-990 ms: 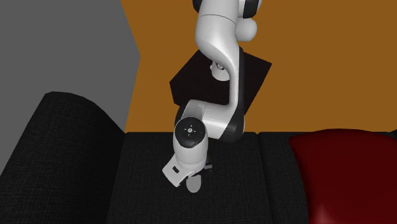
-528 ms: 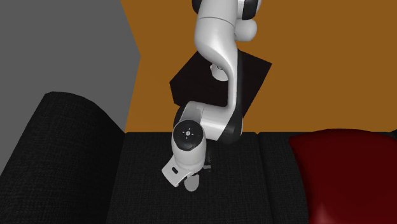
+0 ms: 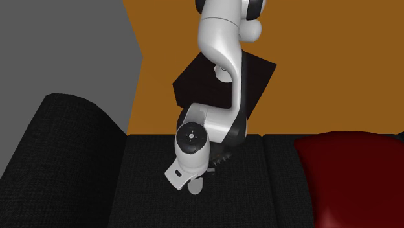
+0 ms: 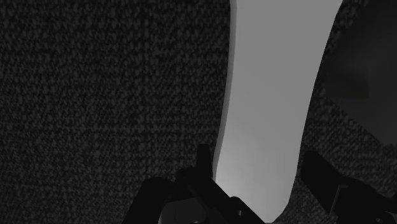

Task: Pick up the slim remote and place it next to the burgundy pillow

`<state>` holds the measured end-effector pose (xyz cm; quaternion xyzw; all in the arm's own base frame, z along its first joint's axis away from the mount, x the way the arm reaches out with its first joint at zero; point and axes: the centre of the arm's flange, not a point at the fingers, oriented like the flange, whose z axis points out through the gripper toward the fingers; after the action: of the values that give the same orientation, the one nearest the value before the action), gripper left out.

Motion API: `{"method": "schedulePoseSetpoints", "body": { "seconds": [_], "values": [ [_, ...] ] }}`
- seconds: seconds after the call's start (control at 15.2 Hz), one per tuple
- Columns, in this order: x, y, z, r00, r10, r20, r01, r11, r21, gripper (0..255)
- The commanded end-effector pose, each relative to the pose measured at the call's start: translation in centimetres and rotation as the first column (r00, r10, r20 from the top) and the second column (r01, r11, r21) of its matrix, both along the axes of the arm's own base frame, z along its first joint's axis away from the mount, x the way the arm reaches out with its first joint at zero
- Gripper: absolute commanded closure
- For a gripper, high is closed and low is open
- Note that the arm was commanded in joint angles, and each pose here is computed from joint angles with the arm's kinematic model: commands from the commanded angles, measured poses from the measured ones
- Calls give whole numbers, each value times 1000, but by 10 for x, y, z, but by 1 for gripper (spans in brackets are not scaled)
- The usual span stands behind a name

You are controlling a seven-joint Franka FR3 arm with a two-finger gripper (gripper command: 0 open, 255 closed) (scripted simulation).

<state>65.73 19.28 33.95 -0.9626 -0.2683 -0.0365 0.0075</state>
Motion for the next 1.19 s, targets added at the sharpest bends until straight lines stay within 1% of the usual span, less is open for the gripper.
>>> {"method": "schedulePoseSetpoints", "body": {
  "seconds": [0.0,1.12],
  "values": [
    [-3,1,-1,1000,0,-9,0,1000,-2,255],
    [-3,1,88,1000,0,-9,0,1000,-2,255]
  ]
}}
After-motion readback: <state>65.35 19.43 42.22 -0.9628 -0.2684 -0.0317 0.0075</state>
